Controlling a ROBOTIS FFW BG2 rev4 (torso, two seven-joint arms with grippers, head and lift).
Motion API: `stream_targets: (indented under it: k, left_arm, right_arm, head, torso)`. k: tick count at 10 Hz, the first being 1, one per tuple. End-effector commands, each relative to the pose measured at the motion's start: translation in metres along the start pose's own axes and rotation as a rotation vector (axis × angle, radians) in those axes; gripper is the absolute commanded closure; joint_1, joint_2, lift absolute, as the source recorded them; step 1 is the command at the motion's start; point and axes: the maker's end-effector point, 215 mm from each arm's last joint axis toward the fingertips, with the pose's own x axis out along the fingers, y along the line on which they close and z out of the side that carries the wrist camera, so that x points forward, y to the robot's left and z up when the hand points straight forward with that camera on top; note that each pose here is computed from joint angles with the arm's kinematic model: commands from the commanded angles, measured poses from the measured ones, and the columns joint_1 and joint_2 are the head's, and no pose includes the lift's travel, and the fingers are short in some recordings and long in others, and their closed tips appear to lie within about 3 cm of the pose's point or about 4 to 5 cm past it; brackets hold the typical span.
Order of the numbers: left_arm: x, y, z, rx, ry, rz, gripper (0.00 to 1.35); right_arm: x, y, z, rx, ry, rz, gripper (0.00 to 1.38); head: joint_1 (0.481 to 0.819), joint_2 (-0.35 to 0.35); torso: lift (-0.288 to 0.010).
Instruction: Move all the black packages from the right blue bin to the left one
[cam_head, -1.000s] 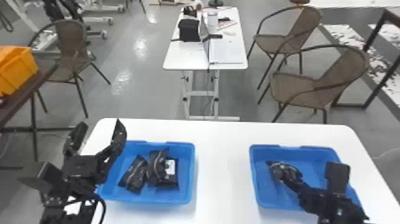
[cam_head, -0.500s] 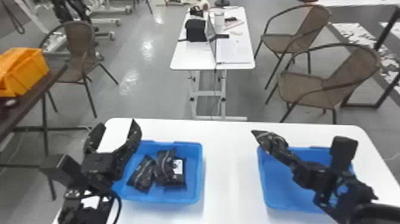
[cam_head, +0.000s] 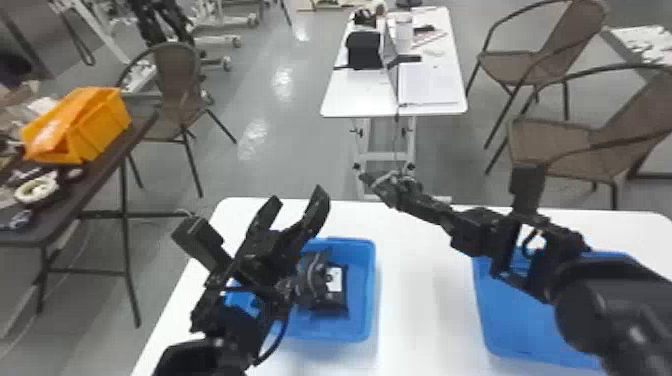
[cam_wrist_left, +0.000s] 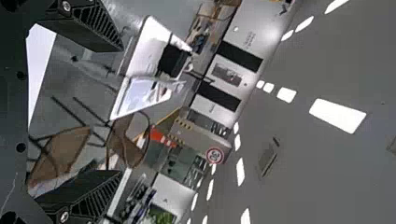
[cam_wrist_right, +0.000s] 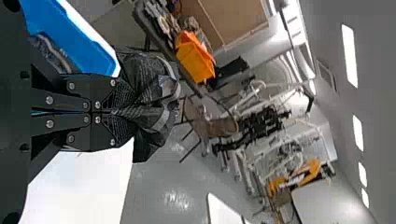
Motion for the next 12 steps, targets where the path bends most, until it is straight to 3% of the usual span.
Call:
stream_targets:
  k: [1,6,9,11,12]
  left_arm:
    - [0.012,-0.018,-0.013,-0.083,0.061,-0.058,0.09]
    - [0.019,-0.025,-0.035,-0.133,0.131,-0.082,0.09]
    - [0.021,-0.021,-0.033,-0.109,0.132,-0.074,0.12]
    - [0.021,-0.018,-0.031,-0.081,0.131,-0.065,0.5]
    - [0.02,-0.014,-0.03,-0.044,0.134,-0.056,0.9]
  right_arm:
    - [0.022,0.023,0.012,-0.031,0.004,0.062,1.16]
    - [0.054,0.09,-0.004,0.02,0.051,0.214,1.16]
    - [0.056,0.097,-0.011,0.036,0.067,0.231,1.16]
    - [0.055,0.095,-0.015,0.044,0.07,0.229,1.16]
    - [0.055,0.095,-0.014,0.045,0.069,0.229,1.16]
  head:
    - [0.695,0.175]
    - [0.695,0.208]
    - [0.695,0.238]
    - [0.695,0.244]
    - [0.695,0.245]
  torso:
    - [0.0]
    - [0.0]
    - [0.0]
    - [0.0]
    - [0.0]
